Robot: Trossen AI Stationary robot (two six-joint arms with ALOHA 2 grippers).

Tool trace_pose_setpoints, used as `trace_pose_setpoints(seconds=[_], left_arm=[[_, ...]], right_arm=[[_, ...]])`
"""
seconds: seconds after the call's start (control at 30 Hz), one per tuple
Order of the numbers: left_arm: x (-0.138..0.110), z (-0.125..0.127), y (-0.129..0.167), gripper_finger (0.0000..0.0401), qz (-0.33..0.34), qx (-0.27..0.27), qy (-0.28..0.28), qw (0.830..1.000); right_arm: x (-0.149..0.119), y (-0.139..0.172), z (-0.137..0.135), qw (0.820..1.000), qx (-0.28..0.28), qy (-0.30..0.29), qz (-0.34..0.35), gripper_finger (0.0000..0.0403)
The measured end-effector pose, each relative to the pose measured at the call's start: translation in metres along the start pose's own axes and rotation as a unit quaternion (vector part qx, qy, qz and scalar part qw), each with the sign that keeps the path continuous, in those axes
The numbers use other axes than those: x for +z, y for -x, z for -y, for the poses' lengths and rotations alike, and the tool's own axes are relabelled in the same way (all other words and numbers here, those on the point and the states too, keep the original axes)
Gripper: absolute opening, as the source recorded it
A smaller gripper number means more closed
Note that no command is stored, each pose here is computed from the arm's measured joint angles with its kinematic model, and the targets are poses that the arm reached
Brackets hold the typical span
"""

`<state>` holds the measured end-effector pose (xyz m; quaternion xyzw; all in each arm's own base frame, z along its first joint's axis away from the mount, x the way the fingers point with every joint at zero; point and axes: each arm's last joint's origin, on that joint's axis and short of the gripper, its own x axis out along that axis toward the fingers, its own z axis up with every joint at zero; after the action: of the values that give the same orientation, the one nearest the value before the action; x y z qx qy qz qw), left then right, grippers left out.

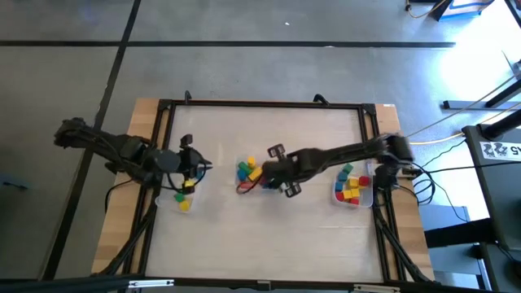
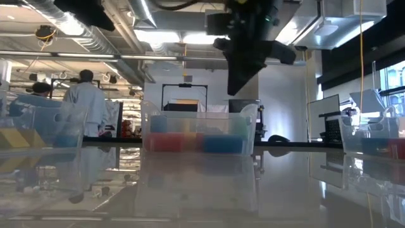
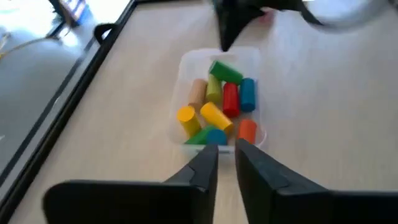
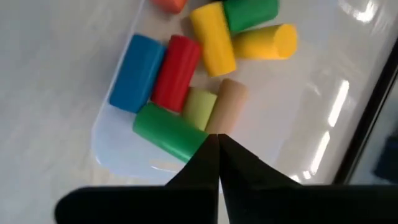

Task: Sort blocks by size
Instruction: Return to Home Position

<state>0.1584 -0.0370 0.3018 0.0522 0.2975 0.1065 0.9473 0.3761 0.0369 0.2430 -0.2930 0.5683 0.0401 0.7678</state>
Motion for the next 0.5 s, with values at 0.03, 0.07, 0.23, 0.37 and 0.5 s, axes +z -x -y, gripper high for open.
trace_pose_setpoints(seconds=[0.03,0.07,0.23,0.37,0.5], left_arm=[[-0.001,-0.002,-0.002,0.0046,0.008,-0.01,-0.002,1.0],[-0.003,-0.004,-0.004,0.0038,0.017,-0.022,-0.005,1.0],[-0.014,-0.016,-0.012,0.0006,0.085,-0.086,-0.002,0.993],[-0.022,-0.025,-0.011,0.0004,0.138,-0.096,0.022,0.986],[-0.034,-0.03,-0.01,0.0004,0.171,-0.085,0.043,0.981]], right_arm=[[-0.008,0.002,0.002,1.0,0.0,-0.006,0.021,0.0008],[-0.016,0.002,0.003,0.999,0.0,-0.012,0.042,0.0012],[-0.06,0.008,-0.001,0.991,-0.002,-0.047,0.126,0.0016],[-0.096,0.014,-0.011,0.978,-0.027,-0.072,0.192,0.0009],[-0.129,0.02,-0.025,0.957,-0.054,-0.093,0.268,0.0007]])
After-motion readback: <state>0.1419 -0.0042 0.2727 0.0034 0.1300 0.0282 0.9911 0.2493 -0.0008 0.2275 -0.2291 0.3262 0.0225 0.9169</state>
